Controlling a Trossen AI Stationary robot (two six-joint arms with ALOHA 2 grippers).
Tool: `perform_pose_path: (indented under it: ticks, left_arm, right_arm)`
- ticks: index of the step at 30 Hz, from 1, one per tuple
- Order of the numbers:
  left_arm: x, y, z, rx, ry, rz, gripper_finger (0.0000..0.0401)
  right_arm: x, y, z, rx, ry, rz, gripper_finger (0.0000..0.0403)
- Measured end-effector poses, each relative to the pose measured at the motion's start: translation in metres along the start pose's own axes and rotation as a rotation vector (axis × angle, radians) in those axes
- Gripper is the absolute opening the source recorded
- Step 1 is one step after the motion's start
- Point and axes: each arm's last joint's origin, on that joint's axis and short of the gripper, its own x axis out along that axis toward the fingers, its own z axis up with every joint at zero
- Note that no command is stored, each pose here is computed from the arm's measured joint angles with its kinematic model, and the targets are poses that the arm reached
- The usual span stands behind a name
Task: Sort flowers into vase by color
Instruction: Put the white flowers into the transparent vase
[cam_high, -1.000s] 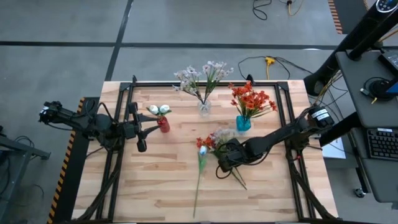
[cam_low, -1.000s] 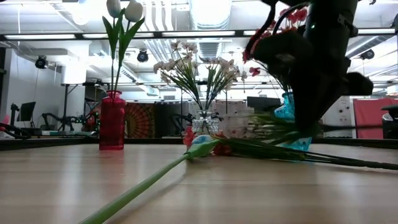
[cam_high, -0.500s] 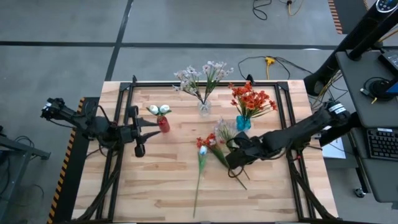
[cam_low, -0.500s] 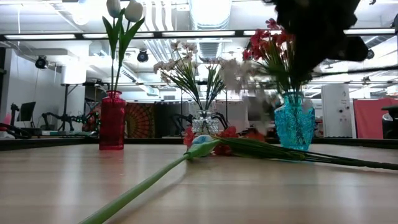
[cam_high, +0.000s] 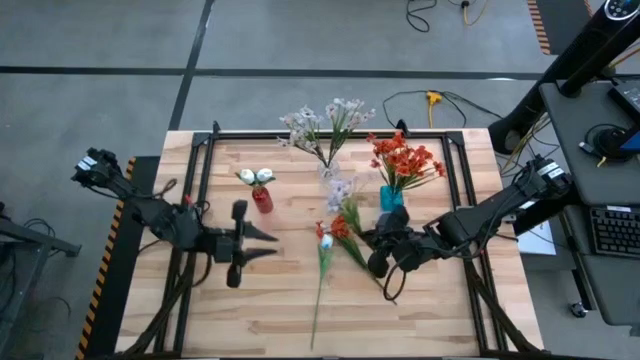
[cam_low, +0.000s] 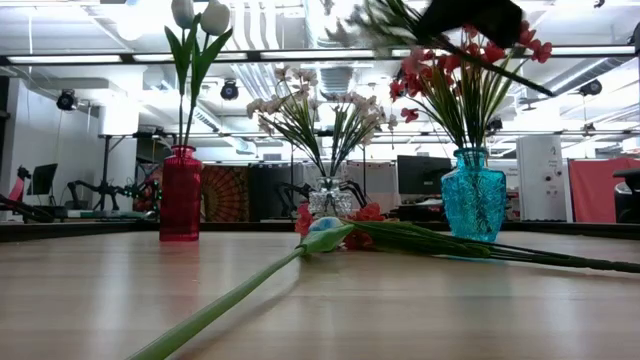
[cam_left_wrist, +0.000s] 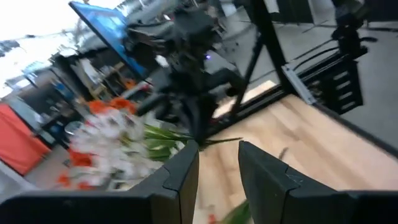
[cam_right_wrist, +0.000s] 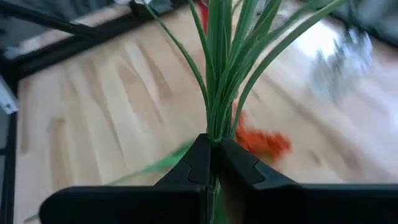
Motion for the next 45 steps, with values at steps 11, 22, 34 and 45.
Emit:
perform_pose_path:
  ticks: [11,22,34,45]
  left_arm:
    - [0.028,-0.045,-0.008,-0.116,-0.007,-0.05,0.0088]
    - [0.06,-0.076,-0.028,-0.141,0.018,-0.019,0.008]
    - [0.062,-0.077,-0.031,-0.28,-0.012,0.014,0.0156]
    - [0.089,-0.081,-0.053,-0.283,-0.006,0.042,0.0209]
  right_arm:
    - [0.017,0.027,-0.003,-0.254,-0.34,0.199,0.0013]
    - [0.045,0.045,-0.022,-0.353,-0.601,0.362,0.0013]
    - [0.065,0.059,-0.034,-0.372,-0.859,0.467,0.0013]
    - [0.068,0.07,-0.029,-0.41,-0.982,0.497,0.0013]
